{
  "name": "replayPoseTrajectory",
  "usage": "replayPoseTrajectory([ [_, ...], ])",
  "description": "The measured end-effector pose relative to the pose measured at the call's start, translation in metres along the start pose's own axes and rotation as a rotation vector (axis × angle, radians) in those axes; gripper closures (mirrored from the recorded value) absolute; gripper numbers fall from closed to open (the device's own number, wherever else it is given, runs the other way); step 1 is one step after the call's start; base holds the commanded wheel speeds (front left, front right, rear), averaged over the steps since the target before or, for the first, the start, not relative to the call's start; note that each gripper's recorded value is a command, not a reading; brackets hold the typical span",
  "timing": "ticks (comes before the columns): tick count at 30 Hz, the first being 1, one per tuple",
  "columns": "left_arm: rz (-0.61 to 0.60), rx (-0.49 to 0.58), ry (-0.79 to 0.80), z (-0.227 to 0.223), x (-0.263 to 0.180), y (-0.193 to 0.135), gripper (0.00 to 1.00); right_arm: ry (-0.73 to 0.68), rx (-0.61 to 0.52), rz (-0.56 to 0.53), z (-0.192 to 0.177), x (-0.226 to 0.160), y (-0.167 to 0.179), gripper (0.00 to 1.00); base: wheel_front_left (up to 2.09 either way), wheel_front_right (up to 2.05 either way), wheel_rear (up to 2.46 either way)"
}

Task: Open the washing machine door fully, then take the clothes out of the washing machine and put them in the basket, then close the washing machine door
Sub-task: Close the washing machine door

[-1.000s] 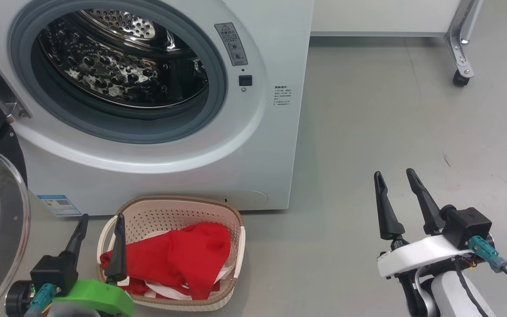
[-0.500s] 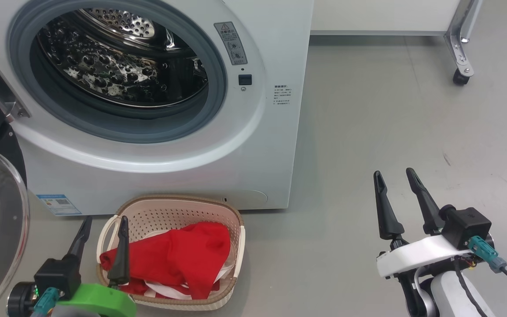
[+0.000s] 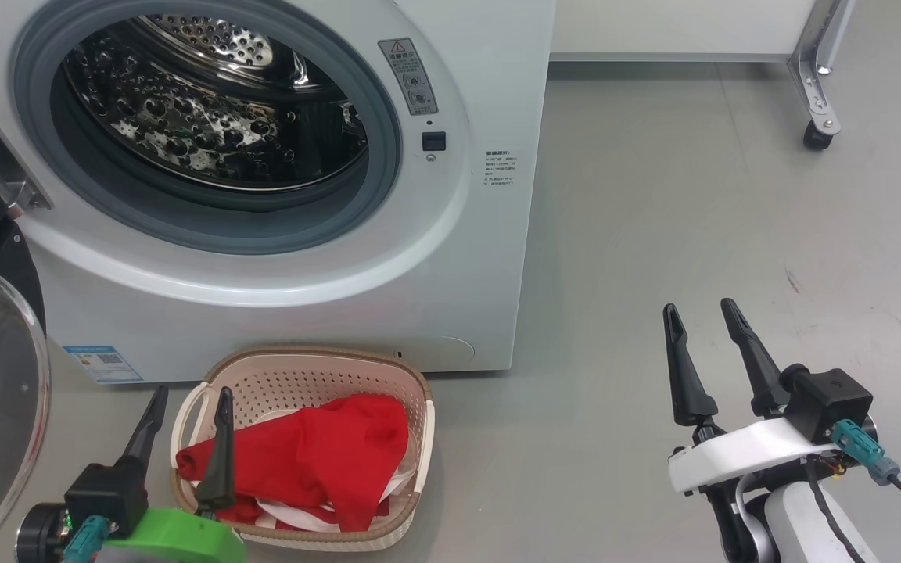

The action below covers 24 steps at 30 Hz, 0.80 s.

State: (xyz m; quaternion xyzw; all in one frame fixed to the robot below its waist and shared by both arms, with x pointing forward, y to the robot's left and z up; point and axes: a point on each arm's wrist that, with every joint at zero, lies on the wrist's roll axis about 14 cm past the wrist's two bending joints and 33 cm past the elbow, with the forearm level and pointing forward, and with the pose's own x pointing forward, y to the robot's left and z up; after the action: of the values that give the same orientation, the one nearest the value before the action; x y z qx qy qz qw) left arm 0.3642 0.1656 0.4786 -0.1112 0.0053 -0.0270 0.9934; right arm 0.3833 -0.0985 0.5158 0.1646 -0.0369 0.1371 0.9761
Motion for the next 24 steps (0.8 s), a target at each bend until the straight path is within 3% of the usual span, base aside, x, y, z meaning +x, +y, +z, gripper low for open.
replayPoseTrajectory([
  [12, 0.001, 0.000, -0.004, 0.0012, -0.0001, -0.0014, 0.00, 0.002, -0.002, -0.001, -0.0007, -0.0002, -0.0003, 0.00, -0.14, 0.18, -0.03],
  [24, -0.017, 0.000, 0.001, -0.0007, -0.0028, -0.0083, 0.00, 0.003, -0.006, 0.010, -0.0010, 0.0005, 0.0029, 0.00, -0.65, 0.65, 0.00],
])
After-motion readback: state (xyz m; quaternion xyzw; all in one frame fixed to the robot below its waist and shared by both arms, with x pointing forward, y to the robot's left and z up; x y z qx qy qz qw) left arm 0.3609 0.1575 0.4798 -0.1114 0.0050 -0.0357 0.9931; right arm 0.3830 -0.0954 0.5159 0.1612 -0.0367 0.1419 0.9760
